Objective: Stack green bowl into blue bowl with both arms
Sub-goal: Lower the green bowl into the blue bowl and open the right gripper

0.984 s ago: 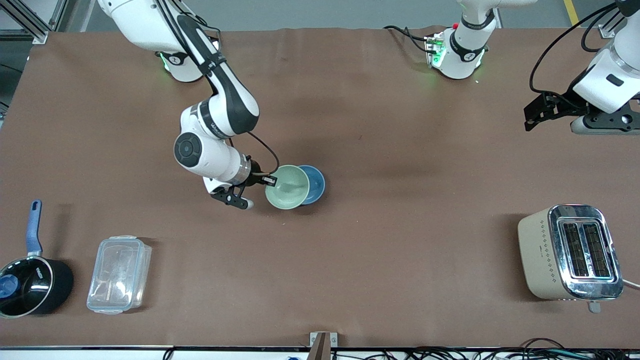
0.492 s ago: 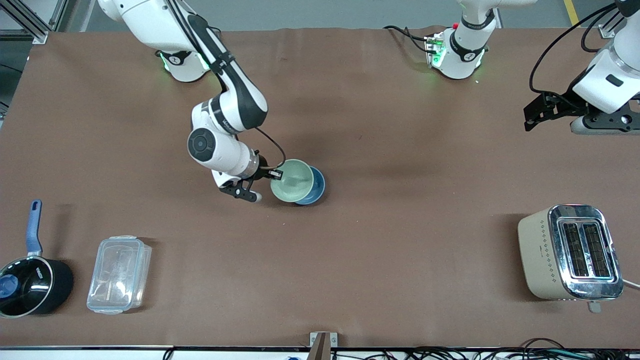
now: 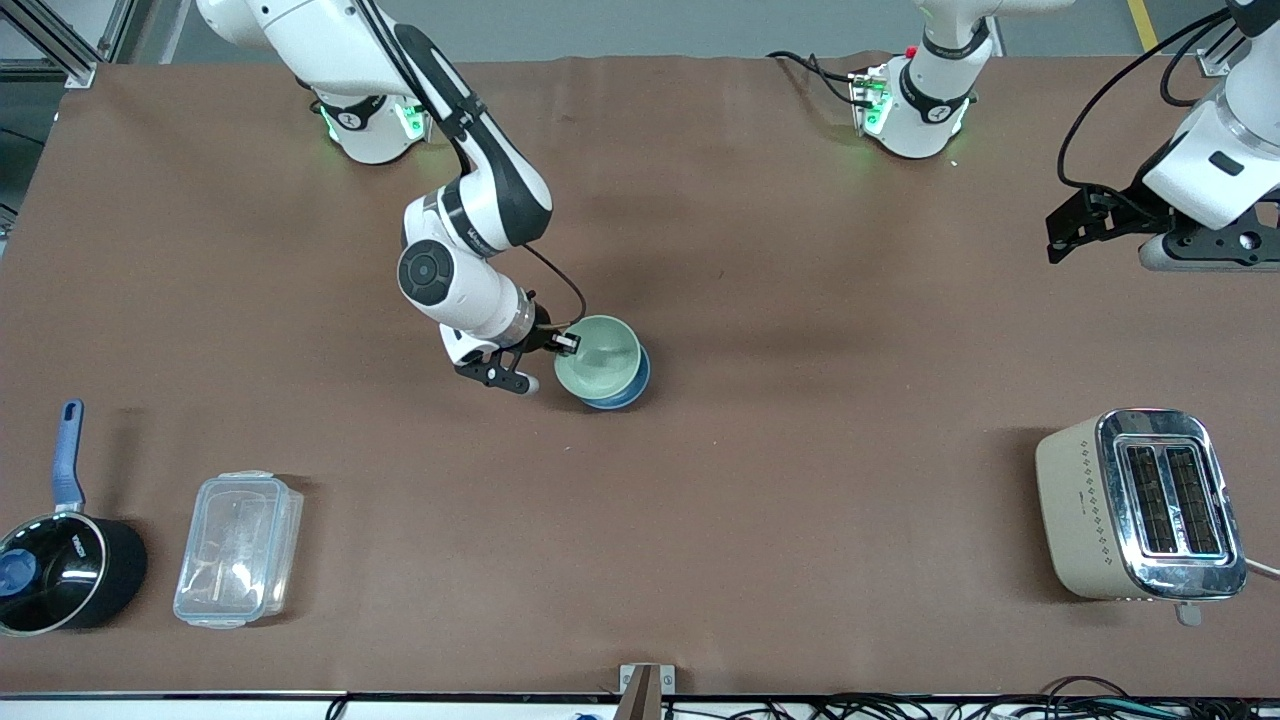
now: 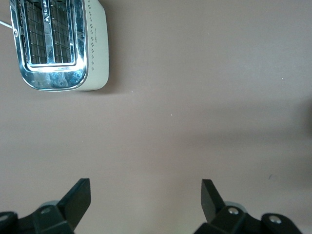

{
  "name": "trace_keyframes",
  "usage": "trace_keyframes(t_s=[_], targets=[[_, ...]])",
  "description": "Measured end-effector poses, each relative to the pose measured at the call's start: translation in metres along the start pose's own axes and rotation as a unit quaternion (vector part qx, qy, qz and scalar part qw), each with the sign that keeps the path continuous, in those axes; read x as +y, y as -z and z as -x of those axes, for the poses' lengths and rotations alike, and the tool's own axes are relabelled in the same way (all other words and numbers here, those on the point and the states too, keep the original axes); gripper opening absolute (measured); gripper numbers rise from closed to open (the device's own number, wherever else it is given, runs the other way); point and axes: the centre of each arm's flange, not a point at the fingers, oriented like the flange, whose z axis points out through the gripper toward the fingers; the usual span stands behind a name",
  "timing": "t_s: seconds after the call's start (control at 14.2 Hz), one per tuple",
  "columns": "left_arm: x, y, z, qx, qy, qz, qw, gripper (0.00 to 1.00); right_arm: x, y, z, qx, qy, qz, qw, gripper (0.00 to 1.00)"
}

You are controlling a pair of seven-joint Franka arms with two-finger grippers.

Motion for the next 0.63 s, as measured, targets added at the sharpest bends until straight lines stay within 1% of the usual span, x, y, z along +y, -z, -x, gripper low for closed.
trace_keyframes(t_s=[0.42,0.63], targets=[[0.001,-0.001,0.000,-0.001,-0.001,0.000,1.000,1.00,-0.003,-0.008,0.005,0.010,0.005,-0.003,1.000,0.04],[0.001,-0.001,0.000,-0.001,-0.001,0.000,1.000,1.00,-0.002,-0.022,0.005,0.017,0.006,-0.002,1.000,0.04]])
